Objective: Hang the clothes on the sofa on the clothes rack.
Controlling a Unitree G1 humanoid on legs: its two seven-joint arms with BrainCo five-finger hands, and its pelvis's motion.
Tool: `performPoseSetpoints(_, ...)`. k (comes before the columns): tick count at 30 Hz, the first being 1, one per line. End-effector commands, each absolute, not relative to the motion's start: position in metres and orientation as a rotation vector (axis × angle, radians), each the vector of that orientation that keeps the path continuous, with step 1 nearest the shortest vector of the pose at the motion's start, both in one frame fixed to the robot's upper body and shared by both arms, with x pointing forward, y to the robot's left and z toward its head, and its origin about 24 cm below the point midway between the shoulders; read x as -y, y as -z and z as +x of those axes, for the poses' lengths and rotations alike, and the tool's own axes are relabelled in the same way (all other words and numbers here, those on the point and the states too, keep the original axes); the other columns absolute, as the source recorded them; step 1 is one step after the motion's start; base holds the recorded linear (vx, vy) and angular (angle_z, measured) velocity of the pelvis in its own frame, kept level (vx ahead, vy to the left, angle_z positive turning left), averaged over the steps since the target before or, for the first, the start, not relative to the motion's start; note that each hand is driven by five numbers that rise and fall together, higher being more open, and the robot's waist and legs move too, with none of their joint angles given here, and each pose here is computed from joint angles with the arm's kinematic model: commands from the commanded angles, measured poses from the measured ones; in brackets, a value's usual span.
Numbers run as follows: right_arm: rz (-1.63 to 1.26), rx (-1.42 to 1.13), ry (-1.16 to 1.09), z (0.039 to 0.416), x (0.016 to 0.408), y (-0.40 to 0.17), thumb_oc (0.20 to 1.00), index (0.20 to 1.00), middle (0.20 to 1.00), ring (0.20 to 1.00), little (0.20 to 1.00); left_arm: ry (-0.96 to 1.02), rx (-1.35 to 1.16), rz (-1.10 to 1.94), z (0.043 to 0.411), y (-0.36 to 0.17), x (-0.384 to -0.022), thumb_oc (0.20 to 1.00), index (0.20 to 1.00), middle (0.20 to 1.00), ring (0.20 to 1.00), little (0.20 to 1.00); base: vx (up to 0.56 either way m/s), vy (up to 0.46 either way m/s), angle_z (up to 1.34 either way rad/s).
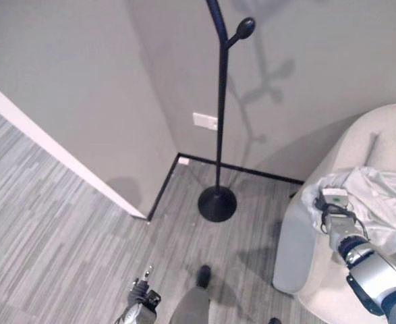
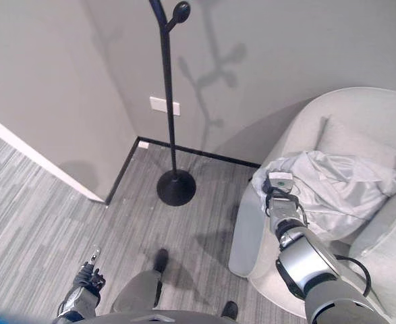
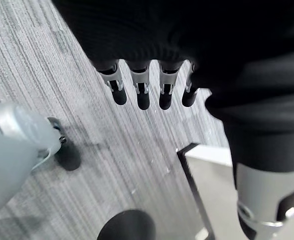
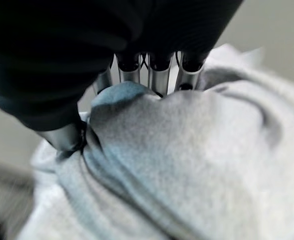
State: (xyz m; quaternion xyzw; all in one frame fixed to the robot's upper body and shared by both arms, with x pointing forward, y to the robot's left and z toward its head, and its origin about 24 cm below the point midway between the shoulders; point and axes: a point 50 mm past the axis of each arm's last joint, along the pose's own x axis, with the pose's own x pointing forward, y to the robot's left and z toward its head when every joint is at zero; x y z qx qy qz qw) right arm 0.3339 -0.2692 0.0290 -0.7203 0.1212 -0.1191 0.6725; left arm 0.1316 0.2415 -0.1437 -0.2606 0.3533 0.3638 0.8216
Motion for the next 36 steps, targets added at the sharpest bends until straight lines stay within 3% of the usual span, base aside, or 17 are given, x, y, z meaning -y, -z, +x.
performPoseSetpoints(1, -1.574, 0.013, 0.581, 0.34, 0.298, -0.101, 0.2, 0.2, 0.2, 0.2, 0.2, -0.855, -0.648, -0.58, 0.142, 0.134, -0.255, 1.0, 1.0, 1.0, 1.0, 1.0, 0.04, -0.029, -0.11)
performPoseSetpoints(10, -1.29, 0.289, 0.776, 0.314, 0.298, -0.142, 0.2, 0.2, 0.2, 0.2, 0.2, -0.783, -0.637, -0.592, 0.138, 0.136, -0.239, 1.0, 1.0, 1.0, 1.0, 1.0, 0.04, -0.034, -0.03)
performPoseSetpoints(14, -1.008, 0.48, 0.842, 0.315, 0.279, -0.175, 0.2, 0.2, 0.2, 0.2, 0.2, -0.7, -0.574, -0.558, 0.154, 0.124, -0.226, 1.0, 1.0, 1.0, 1.0, 1.0, 0.01, 0.008, -0.05)
performPoseSetpoints(36, -0.441, 1.007, 0.651, 0.336, 0.184, -0.328, 0.2, 0.2, 0.2, 0.2, 0.2, -0.416, -0.067, -0.139, 0.262, 0.012, -0.199, 1.0, 1.0, 1.0, 1.0, 1.0, 0.0, 0.007, -0.02)
